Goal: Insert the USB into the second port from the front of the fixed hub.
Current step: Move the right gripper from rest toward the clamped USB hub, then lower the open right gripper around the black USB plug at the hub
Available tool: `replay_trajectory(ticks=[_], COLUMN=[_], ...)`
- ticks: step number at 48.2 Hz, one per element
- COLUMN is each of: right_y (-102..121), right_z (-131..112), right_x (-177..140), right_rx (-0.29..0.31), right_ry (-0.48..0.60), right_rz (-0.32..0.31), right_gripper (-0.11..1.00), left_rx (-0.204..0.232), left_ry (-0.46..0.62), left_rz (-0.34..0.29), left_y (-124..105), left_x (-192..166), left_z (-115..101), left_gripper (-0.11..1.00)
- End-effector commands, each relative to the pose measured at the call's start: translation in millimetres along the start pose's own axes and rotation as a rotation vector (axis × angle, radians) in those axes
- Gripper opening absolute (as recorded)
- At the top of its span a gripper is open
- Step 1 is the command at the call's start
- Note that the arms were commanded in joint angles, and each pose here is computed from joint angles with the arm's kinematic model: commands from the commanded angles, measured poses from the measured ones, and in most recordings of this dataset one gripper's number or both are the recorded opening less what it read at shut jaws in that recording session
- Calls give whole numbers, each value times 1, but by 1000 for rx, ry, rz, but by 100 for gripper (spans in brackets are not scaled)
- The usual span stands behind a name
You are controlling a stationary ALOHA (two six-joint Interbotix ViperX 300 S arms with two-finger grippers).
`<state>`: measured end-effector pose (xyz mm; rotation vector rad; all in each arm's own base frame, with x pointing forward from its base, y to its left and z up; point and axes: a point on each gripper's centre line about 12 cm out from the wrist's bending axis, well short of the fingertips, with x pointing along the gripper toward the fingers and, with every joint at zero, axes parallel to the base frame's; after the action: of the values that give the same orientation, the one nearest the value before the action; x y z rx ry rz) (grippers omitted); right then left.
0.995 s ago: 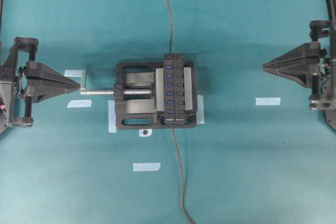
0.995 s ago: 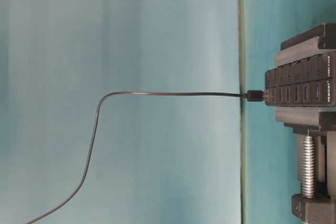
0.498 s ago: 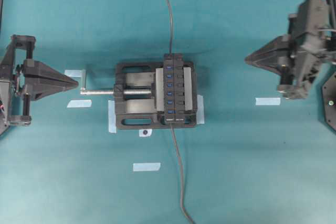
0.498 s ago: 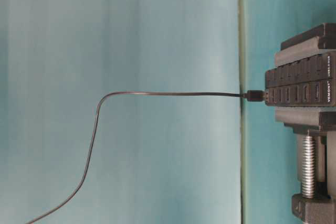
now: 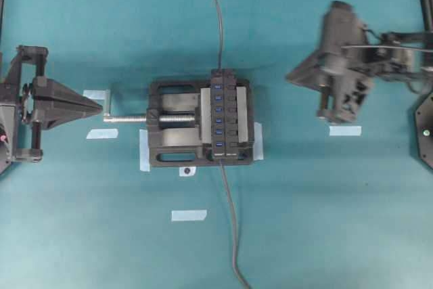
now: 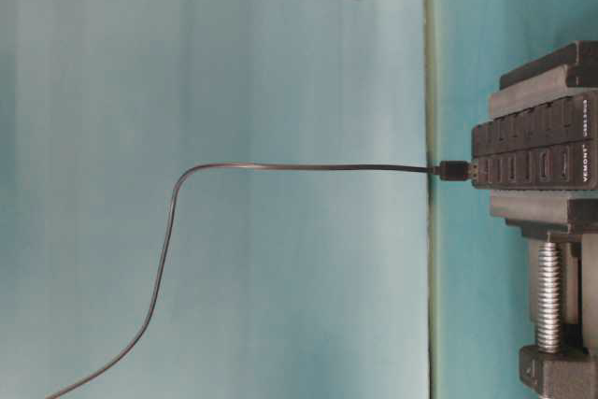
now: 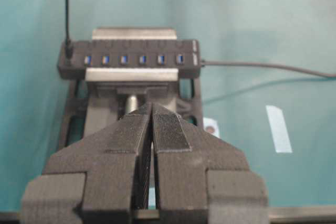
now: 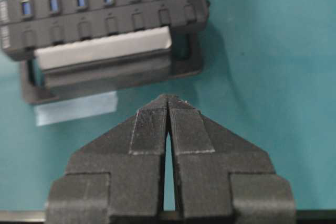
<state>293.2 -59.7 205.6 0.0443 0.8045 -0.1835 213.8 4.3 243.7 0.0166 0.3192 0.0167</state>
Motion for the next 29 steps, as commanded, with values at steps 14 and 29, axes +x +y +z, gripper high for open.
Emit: replay_trajectory(ticks=[14, 29], right_y=[-10, -11], right_z=[40, 55], right_x=[38, 67], right_rx=[-90, -124], right_ry=[-21, -1], right_rz=[-19, -17], right_gripper=[3, 3], left_rx=[2, 2], left_ry=[-35, -44], left_rz=[4, 4], left_y=[1, 1], left_x=[1, 0], left_z=[13, 17], left_gripper=[0, 0])
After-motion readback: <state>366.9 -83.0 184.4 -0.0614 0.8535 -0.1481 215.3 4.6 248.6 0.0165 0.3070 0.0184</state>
